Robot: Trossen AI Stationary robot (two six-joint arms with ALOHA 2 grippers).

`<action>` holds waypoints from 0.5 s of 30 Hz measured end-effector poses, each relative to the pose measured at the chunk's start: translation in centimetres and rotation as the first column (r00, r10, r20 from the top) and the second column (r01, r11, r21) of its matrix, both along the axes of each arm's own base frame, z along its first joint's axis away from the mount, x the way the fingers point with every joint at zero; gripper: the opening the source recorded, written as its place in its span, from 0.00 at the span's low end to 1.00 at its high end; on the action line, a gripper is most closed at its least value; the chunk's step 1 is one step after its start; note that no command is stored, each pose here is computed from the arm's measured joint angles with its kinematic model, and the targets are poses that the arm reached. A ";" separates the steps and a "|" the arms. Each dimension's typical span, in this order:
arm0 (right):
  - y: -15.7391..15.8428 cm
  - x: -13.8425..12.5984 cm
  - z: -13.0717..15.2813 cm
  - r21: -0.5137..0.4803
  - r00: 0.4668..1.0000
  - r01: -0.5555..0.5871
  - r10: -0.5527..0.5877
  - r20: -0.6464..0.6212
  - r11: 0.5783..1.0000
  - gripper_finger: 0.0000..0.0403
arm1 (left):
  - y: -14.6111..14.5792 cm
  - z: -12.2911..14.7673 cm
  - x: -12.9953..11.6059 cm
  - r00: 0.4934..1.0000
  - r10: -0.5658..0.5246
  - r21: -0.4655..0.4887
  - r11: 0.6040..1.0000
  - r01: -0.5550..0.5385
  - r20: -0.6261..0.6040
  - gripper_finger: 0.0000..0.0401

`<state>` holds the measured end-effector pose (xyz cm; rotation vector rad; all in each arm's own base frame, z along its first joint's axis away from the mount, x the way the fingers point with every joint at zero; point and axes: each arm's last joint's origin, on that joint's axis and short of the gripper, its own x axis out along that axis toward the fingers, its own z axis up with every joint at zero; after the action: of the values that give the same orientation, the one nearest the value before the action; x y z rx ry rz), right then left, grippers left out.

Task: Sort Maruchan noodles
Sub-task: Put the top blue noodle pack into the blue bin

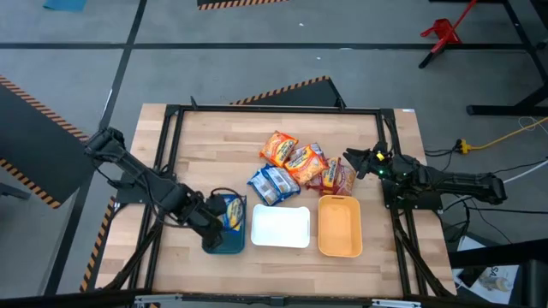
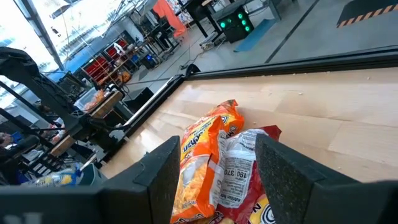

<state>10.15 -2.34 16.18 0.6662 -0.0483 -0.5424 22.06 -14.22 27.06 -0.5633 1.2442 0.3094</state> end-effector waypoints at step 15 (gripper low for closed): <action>0.0 0.0 0.0 0.000 1.000 0.000 0.000 0.000 1.000 0.49 | -1.0 -2.4 1.2 0.996 -0.019 0.033 0.999 0.022 -0.084 0.01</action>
<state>10.15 -2.34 16.19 0.6659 -0.0485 -0.5425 23.22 -15.25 24.71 -0.5127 1.3220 0.3394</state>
